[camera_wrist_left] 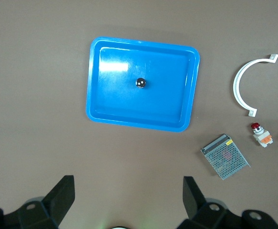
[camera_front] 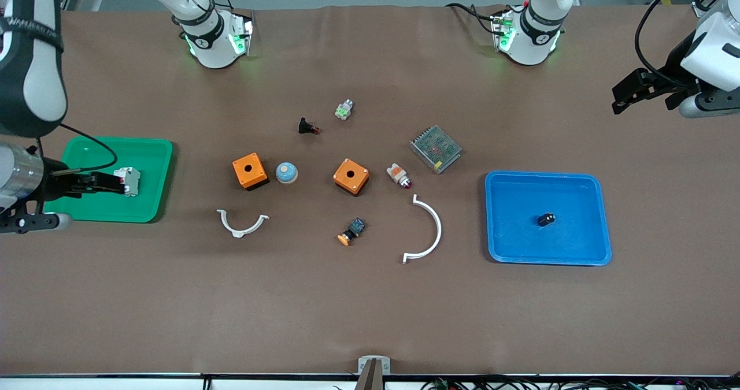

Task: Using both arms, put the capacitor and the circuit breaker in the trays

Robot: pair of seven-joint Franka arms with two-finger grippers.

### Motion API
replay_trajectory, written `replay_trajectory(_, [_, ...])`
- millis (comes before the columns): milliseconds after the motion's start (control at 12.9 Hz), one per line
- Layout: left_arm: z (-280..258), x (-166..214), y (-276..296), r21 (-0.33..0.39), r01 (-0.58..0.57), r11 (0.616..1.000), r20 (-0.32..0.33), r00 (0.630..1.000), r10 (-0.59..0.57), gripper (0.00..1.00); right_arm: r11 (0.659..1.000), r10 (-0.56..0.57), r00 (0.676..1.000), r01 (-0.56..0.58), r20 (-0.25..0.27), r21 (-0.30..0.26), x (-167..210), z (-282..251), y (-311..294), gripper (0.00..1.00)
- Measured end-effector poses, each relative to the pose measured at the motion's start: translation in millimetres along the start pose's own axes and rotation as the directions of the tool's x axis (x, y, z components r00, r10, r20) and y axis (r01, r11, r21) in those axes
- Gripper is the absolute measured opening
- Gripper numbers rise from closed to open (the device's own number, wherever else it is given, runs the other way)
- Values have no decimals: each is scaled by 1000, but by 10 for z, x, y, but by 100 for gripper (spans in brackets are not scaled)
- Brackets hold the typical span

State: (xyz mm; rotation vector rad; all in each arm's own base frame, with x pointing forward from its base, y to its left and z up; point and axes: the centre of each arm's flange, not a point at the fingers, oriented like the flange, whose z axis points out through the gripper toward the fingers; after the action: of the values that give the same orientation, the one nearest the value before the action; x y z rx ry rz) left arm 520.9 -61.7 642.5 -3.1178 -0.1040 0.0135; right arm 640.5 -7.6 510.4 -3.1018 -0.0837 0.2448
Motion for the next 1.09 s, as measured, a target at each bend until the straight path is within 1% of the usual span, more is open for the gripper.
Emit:
replay_trajectory(78, [-2,-1,1,0,0,1000,0,1000,0,100,1000,17,1000,-17,3,-3,-47,-146,-176,100])
replay_trajectory(155, [-4,-3,2,0,0,1000,-1,1000,0,100,1000,23,1000,-24,-10,-5,-110,-311,-290,100])
replay_trajectory(233, [-5,-4,3,0,0,1000,-1,1000,0,100,1000,23,999,-23,-39,-5,-202,-515,-348,100])
replay_trajectory(388, [-1,-4,4,0,0,1000,0,1000,0,100,999,34,995,-34,-94,-2,-424,-879,-276,100])
replay_trajectory(543, [0,-5,7,0,-1,1000,0,1000,1,100,999,46,990,-46,-130,1,-541,-1073,-128,100])
replay_trajectory(621, [1,-7,17,1,-3,1000,0,1000,3,100,999,51,990,-51,-133,2,-558,-1095,-80,100])
replay_trajectory(853, [1,-20,86,2,-14,1000,0,1000,14,100,998,67,991,-67,-115,4,-518,-991,37,100])
replay_trajectory(1086, [2,-23,102,2,-17,1000,0,1000,17,100,998,61,992,-61,-106,4,-511,-969,5,100])
